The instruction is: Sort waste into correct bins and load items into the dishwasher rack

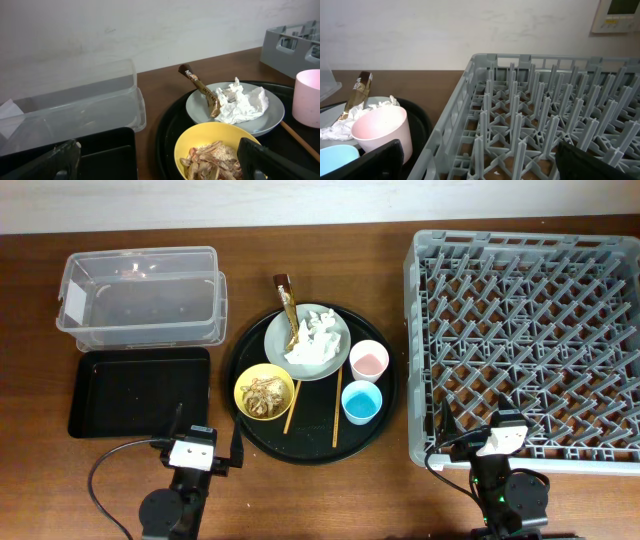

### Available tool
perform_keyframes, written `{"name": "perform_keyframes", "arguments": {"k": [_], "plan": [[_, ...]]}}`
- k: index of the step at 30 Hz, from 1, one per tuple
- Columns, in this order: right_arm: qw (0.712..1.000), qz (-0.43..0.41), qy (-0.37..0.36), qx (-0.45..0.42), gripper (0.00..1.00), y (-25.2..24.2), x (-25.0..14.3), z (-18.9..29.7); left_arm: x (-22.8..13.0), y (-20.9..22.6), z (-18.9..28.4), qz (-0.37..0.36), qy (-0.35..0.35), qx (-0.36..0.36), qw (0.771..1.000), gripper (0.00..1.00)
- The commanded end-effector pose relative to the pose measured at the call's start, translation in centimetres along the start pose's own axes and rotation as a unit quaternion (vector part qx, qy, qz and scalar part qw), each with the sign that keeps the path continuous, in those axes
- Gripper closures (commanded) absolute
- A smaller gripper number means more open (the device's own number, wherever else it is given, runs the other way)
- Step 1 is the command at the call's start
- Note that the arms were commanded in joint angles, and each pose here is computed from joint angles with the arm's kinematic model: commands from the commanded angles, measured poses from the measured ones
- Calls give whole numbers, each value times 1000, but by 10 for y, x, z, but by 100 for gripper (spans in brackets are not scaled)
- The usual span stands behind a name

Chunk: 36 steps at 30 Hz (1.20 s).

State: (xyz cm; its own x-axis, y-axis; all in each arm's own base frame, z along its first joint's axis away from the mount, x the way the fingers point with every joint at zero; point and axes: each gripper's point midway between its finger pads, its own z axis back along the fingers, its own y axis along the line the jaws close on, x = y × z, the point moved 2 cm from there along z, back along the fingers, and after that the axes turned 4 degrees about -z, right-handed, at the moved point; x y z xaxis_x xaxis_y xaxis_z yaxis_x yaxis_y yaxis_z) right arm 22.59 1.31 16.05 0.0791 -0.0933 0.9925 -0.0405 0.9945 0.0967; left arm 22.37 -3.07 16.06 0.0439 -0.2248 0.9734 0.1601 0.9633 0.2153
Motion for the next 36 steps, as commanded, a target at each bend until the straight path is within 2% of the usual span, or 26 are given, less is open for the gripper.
{"name": "perform_keyframes", "arguments": {"k": [1,24,29,32,36], "plan": [[1000,0,-1,-15,2,-5,-2,0,-3,2,0,-8,1,6,1000,0],[1000,-1,-1,-15,2,-5,-2,0,-2,1,0,-8,0,4,1000,0],[999,-44,4,24,2,6,-3,0,-2,1,0,-8,-1,4,1000,0],[998,-44,6,47,2,14,3,3,4,3,0,76,-11,6,997,0],[998,-44,24,44,2,16,21,11,4,2,2,88,14,2,996,0]]}}
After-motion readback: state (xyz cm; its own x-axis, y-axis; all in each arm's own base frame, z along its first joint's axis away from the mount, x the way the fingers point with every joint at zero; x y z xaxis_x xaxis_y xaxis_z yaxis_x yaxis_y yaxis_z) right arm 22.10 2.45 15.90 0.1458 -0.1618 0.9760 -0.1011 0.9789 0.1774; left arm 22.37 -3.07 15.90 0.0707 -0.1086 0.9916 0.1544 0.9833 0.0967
